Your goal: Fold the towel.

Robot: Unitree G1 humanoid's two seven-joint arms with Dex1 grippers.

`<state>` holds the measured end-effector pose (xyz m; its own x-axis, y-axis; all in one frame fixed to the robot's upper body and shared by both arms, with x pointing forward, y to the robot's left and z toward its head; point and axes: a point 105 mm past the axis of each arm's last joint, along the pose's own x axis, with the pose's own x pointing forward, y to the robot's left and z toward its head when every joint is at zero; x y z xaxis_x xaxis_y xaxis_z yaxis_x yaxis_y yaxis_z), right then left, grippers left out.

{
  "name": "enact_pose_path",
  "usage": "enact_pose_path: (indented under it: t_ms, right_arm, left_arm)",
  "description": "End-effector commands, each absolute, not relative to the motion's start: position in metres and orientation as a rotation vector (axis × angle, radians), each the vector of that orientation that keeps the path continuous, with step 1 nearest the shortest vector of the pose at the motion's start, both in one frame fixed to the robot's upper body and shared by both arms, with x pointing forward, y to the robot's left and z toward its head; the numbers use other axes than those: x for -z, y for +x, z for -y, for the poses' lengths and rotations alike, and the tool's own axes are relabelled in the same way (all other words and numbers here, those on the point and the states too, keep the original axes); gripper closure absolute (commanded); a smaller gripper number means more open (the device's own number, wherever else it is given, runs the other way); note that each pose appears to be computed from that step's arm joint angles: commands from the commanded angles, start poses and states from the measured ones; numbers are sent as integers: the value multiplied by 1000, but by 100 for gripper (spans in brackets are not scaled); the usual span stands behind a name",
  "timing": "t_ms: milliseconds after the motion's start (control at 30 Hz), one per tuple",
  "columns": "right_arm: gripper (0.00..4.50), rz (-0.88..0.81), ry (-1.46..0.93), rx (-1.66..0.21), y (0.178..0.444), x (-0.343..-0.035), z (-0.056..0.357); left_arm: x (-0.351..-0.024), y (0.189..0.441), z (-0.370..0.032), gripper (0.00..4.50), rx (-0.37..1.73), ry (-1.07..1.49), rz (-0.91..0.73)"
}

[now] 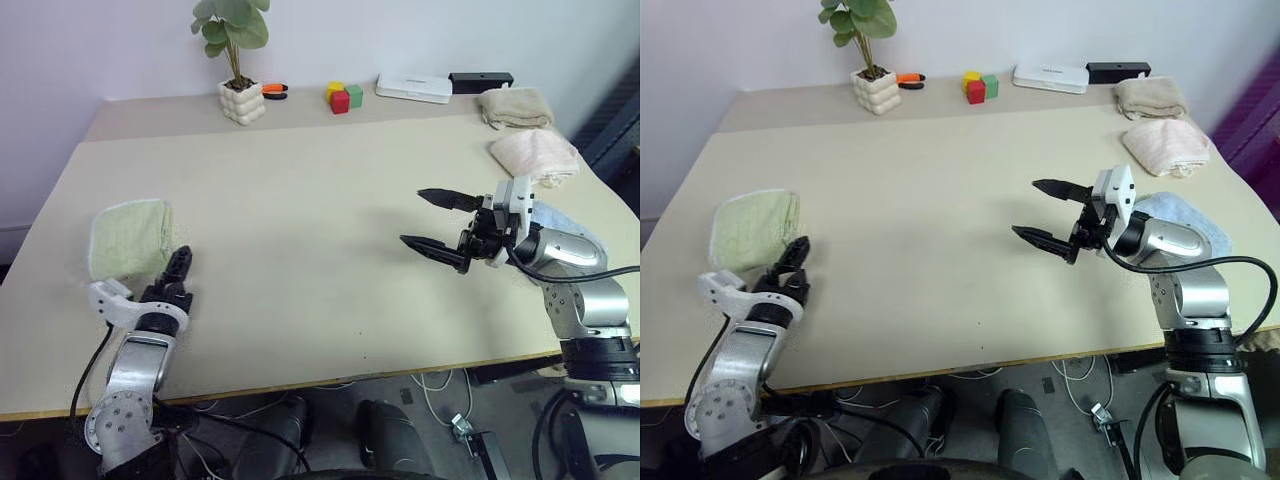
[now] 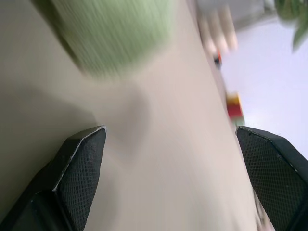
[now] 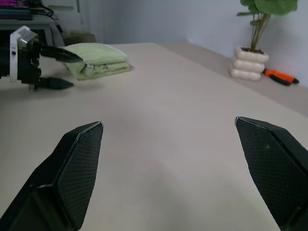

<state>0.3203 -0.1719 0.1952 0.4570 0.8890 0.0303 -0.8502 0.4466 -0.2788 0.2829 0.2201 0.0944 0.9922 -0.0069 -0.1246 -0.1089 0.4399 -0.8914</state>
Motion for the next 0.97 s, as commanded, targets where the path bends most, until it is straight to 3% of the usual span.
enact_pose_path:
  t_ms: [33,200,267,333,567,733,967]
  right_arm:
    - [0,203,-269,-1070,324,-206,177]
    - [0,203,-277,-1064,325,-210,184]
    - [0,213,-280,-1070,324,-208,167]
    - [0,231,-273,-1067,321,-205,153]
    - [0,213,-257,-1030,310,-206,166]
    - [0,178,-270,-988,302,-200,175]
    - [0,192,-292,-1002,310,-209,176]
  left_arm:
    - [-107,297,-159,7,276,-1012,-209]
    - [-146,323,-141,7,496,-520,-42]
    - [-154,335,-148,7,608,-198,36]
    - [-158,342,-153,7,713,-100,80]
    - [-174,349,-144,7,956,113,198]
    - [-195,354,-172,7,974,72,245]
    - [-194,346,-161,7,970,106,288]
